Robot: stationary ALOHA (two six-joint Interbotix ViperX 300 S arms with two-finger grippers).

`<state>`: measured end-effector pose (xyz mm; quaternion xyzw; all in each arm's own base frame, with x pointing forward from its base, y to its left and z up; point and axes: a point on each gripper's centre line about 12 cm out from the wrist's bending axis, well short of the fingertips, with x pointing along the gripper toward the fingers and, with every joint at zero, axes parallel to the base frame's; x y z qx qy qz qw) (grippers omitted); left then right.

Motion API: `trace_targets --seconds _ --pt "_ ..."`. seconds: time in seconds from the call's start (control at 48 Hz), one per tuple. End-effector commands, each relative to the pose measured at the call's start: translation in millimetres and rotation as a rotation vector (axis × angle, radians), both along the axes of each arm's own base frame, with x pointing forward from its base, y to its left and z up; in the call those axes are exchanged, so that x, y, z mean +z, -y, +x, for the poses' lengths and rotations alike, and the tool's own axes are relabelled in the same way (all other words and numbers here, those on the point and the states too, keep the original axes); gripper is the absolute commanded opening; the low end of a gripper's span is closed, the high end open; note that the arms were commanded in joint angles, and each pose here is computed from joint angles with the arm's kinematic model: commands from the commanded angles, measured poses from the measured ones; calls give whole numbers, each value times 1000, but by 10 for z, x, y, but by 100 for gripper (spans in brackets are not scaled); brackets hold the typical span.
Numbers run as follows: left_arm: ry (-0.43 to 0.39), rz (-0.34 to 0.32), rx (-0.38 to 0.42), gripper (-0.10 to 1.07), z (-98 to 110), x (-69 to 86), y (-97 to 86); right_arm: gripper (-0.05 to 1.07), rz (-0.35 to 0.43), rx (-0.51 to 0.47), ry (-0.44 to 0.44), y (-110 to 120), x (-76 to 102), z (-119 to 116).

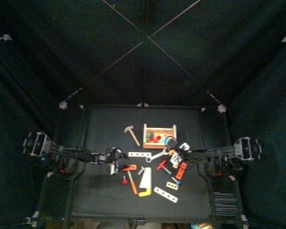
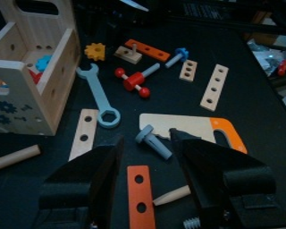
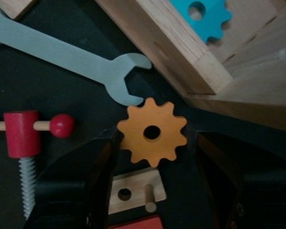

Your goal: Place orange gear on top of blue gear

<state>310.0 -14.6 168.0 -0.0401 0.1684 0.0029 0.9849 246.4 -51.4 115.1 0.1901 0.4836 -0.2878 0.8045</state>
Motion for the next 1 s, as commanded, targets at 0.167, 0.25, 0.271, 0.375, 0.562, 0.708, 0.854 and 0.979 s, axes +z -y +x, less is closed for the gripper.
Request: trace_targets --seconds 0.167,0.25,0.271,0.375,0.562,0.708,0.854,0.979 --pt "23 1 2 84 27 50 2 76 -26 55 127 -74 359 310" --pt "23 3 6 84 27 50 -13 76 -52 83 165 -79 483 430" --pt "23 4 5 84 27 50 -12 76 -58 89 174 -80 513 457" --pt "24 4 6 84 27 55 -17 76 -103 115 211 -36 654 566" --pt "26 2 7 84 31 60 -16 76 -203 147 245 125 837 701" --pt "24 0 2 84 26 55 2 76 -247 102 229 391 828 693" --pt "21 7 -6 84 -6 45 13 77 -248 42 193 611 721 642" --pt "32 20 -24 84 -79 70 24 79 -240 27 177 692 640 643"
